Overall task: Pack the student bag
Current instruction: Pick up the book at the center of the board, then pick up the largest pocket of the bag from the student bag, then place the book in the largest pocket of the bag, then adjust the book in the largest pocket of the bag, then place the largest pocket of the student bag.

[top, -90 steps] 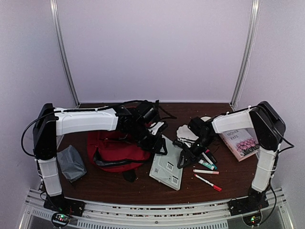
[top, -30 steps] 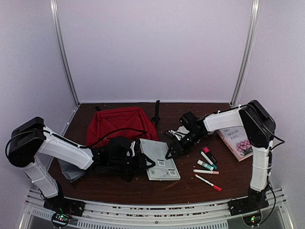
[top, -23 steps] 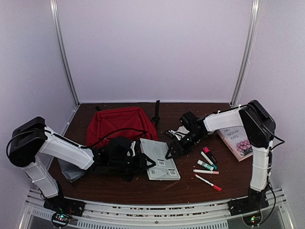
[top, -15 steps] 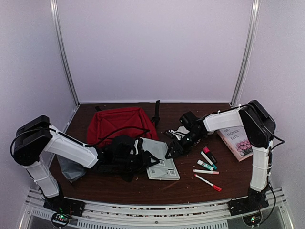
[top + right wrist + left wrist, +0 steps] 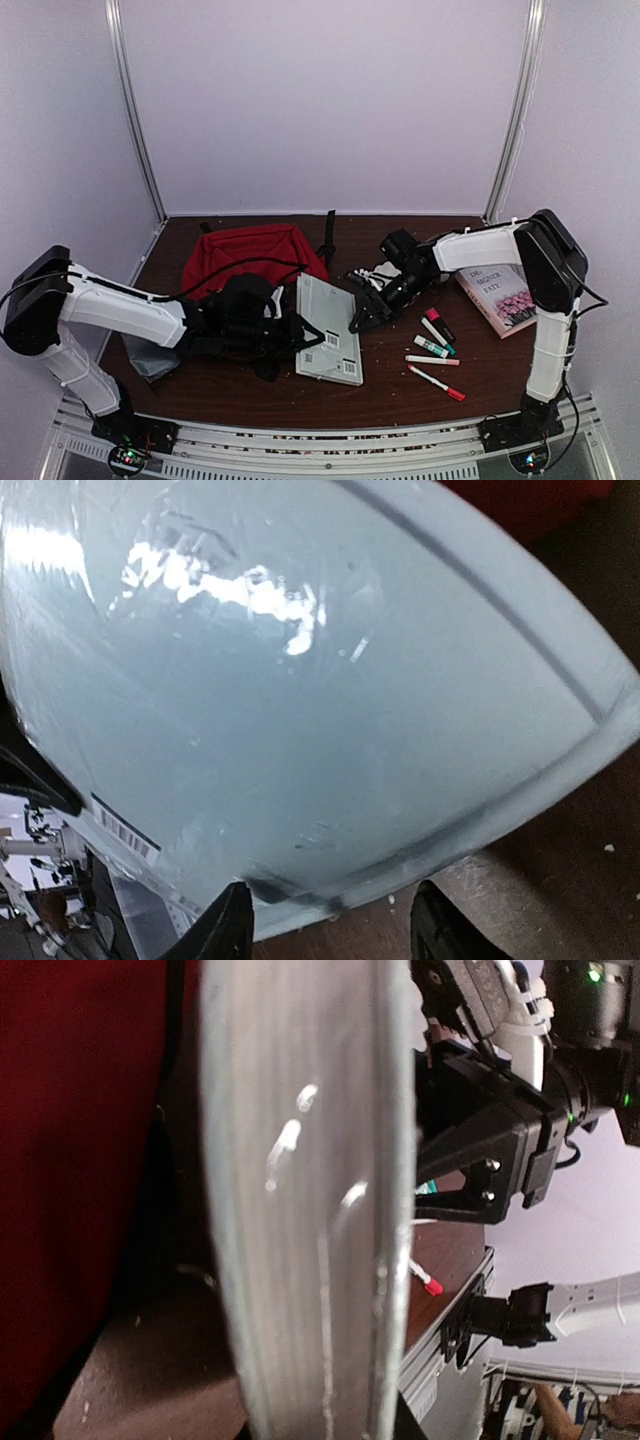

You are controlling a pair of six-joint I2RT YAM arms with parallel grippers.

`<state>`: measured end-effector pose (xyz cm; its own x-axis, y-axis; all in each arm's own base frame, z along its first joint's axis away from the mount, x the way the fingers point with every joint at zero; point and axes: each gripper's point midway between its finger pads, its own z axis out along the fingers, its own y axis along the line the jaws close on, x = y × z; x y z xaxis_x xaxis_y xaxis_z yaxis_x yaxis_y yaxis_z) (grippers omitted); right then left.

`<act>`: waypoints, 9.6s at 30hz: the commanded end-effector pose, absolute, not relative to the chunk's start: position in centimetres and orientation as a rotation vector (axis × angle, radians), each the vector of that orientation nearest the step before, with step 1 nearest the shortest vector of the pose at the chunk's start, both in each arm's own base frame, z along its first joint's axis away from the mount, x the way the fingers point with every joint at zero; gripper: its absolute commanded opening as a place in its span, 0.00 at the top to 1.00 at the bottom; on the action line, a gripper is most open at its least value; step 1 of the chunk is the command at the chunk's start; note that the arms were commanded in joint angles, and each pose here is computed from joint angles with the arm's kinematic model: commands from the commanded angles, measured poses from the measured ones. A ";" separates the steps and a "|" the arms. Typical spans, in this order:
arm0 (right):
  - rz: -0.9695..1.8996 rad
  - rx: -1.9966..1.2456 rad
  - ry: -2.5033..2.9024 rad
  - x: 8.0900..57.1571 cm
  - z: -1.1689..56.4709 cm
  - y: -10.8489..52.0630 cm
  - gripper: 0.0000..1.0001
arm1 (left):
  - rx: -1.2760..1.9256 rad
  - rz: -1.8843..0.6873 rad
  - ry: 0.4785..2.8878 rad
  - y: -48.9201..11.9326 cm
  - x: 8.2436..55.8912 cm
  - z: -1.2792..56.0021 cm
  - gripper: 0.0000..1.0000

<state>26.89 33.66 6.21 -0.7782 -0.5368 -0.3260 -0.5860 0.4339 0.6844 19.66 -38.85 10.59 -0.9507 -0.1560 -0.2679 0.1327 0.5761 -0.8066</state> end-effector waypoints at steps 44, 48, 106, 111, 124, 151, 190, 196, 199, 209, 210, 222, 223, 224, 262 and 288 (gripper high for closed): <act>0.039 -1.676 1.790 24.5 8.6 50.1 0.41 | -0.126 -0.648 2.238 -11.5 15.3 25.0 1.00; 0.086 -1.599 1.793 25.7 10.4 50.5 0.56 | -0.118 -0.654 2.247 -11.7 15.3 24.9 1.00; 0.427 -1.205 1.750 34.3 28.7 49.9 1.00 | 0.595 -1.203 2.096 -29.1 14.0 22.6 1.00; 0.460 -1.226 1.747 33.0 28.8 48.9 1.00 | 0.347 -1.266 1.989 -29.1 16.5 22.0 1.00; 0.460 -1.381 1.669 29.6 26.4 46.5 1.00 | -0.106 -1.382 1.944 -24.9 18.2 16.9 1.00; 0.558 -1.441 1.610 26.0 27.2 46.1 1.00 | -0.377 -1.711 1.768 -30.9 24.3 14.8 1.00; 0.480 -1.593 1.604 24.5 23.4 44.9 1.00 | -0.316 -1.344 2.130 -30.5 30.9 13.6 0.38; 0.365 -1.453 1.677 27.5 23.7 44.2 1.00 | -0.248 -0.979 2.330 -26.5 28.1 13.8 0.31; 0.350 -1.392 1.703 28.9 24.4 43.8 1.00 | -0.205 -0.866 2.392 -24.6 26.6 13.9 0.30; 0.400 -1.396 1.719 28.7 24.3 44.6 1.00 | 0.020 -0.829 2.250 -26.5 22.0 15.1 0.58; 0.409 -1.402 1.721 28.7 24.2 44.8 1.00 | 0.058 -0.806 2.254 -27.1 21.7 14.9 0.63; 0.455 -1.427 1.709 27.6 24.3 45.1 1.00 | 0.155 -0.516 2.393 -30.6 22.6 9.0 1.00; 0.461 -1.426 1.703 27.5 24.4 45.1 1.00 | 0.150 -0.517 2.394 -30.8 22.7 8.8 1.00; 0.466 -1.423 1.697 27.4 24.6 45.0 1.00 | 0.150 -0.510 2.399 -30.9 22.7 8.7 1.00; 0.605 -1.579 1.625 23.9 23.2 45.6 1.00 | -0.155 -0.649 2.274 -32.9 29.5 5.8 1.00; 0.622 -1.620 1.691 23.8 21.6 45.6 0.98 | 0.042 -0.458 2.354 -31.3 22.6 10.9 0.84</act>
